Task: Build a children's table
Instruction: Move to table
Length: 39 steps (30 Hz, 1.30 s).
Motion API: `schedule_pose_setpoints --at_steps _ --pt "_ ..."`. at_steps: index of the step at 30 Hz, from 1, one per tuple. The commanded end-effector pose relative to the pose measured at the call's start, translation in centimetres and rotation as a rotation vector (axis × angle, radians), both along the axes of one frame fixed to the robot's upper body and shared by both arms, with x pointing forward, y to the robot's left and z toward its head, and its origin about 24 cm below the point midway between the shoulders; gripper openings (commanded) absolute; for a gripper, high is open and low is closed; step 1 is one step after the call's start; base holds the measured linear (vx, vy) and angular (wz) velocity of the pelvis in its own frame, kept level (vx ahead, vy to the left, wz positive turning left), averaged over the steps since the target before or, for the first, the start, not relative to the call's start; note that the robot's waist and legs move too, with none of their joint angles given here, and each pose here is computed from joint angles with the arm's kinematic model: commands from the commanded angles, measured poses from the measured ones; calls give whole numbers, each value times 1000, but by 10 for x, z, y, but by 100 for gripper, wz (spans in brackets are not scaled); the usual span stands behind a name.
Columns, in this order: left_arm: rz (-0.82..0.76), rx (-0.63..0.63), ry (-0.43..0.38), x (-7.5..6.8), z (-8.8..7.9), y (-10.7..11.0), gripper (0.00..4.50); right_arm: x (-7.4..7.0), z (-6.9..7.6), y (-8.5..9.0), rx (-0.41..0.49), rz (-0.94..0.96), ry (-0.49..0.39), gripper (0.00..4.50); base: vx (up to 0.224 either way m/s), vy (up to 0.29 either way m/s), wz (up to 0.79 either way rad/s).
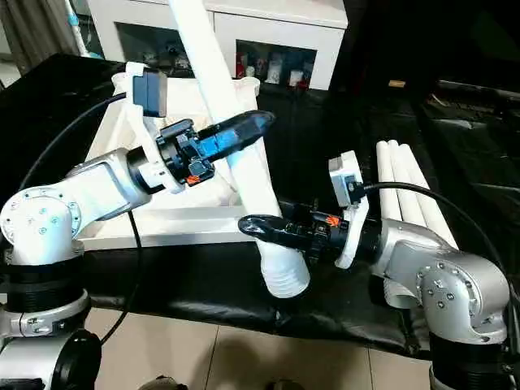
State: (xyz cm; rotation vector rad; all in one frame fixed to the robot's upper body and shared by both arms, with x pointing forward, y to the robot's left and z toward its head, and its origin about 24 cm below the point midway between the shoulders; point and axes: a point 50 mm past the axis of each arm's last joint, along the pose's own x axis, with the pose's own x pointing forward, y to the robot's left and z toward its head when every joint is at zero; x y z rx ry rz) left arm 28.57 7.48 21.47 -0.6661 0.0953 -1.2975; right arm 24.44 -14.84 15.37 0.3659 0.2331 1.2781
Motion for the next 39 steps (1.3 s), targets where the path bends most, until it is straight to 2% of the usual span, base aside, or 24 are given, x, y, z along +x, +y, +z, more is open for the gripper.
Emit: schedule_pose_setpoints --at_steps 1,9,10,11,13,16,18,21,24,25,28,30,39 --pt "-84 -14 -24 -9 5 -7 250 2 0 -3 -16 -50 0 184 0 0 0" --pt "-53 10 -21 -4 3 -7 185 5 0 -2 -20 -70 -11 184 0 0 0" --pt "-38 23 -23 -3 3 -7 183 6 0 -3 -23 -76 -13 219 0 0 0" --pt "2 108 -63 -1 -1 -7 181 9 0 -3 -29 -100 -17 240 0 0 0" --pt "50 212 -113 1 -5 -8 181 13 0 -4 -31 -132 -20 240 0 0 0" --pt "103 184 -80 6 -2 -8 179 14 1 -4 -21 -137 -22 262 0 0 0" --pt "112 185 -83 7 -1 -8 179 14 2 -3 -25 -136 -27 293 0 0 0" --pt "135 224 -122 10 4 -10 179 18 1 2 -76 -150 -46 308 0 0 0" --pt "138 234 -131 10 6 -11 179 19 0 4 -88 -153 -46 308 0 0 0" --pt "138 247 -148 11 7 -12 179 23 -2 6 -129 -169 -43 308 0 0 0" --pt "133 256 -160 11 8 -13 179 25 -4 7 -161 -178 -37 308 0 0 0" --pt "123 286 -181 12 7 -15 179 30 -7 10 -215 -181 -21 308 0 0 0" --pt "101 330 -209 11 4 -18 179 28 -16 17 -321 -99 14 308 0 0 0"
